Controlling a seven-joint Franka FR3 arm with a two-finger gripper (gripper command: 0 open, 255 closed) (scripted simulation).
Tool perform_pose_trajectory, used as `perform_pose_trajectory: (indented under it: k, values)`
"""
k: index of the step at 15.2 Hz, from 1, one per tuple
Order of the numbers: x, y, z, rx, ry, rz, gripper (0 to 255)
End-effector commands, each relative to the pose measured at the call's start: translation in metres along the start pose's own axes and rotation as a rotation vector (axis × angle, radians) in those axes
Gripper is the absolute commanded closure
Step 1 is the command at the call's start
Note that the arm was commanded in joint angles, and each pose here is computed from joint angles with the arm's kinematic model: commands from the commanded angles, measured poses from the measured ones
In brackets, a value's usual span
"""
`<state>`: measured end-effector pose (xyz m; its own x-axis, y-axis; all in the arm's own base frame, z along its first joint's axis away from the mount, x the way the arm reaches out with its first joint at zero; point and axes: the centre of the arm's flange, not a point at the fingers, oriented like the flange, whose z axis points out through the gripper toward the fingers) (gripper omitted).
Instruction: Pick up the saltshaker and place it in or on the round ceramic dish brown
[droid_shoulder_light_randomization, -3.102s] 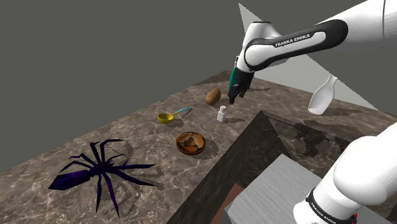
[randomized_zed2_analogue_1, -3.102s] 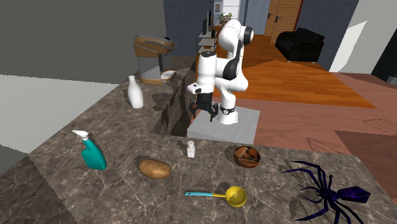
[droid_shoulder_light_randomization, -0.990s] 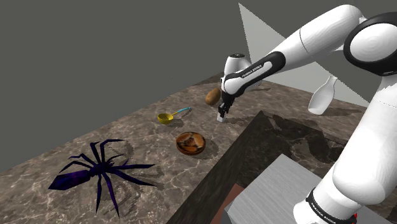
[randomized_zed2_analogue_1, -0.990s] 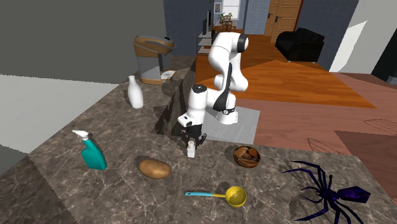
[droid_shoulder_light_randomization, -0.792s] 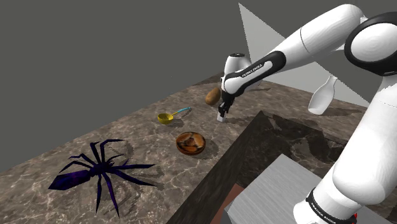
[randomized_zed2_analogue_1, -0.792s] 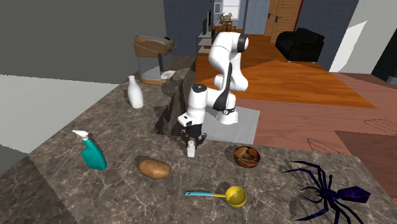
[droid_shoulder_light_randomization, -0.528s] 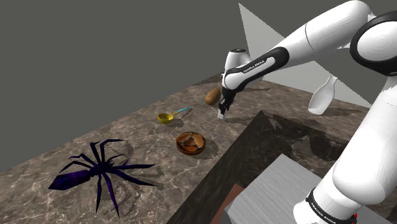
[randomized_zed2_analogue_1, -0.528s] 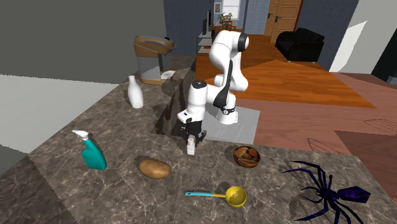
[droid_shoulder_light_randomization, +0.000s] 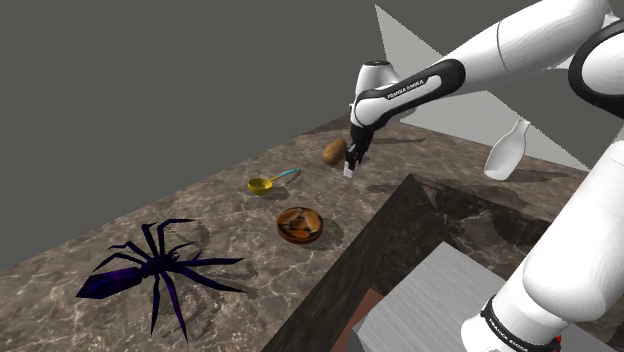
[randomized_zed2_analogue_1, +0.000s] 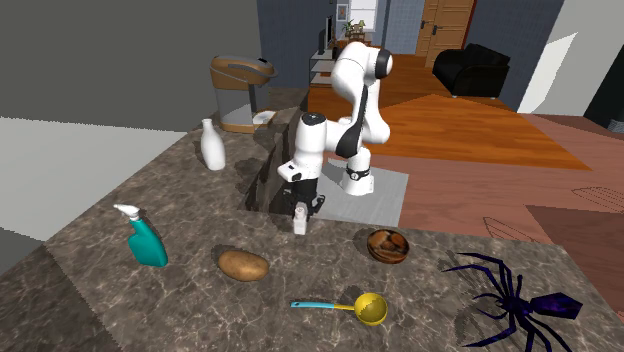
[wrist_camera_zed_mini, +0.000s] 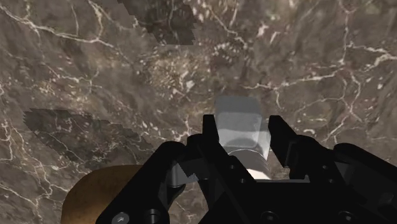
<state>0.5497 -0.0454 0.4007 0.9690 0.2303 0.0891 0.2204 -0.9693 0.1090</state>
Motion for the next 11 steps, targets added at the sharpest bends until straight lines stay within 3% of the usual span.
perform_pose_trajectory:
  k: [1,11]
  values:
    - [0.001,0.002,-0.011,0.0,0.0,0.0,255]
    - [0.005,0.007,-0.058,0.0,0.0,0.0,255]
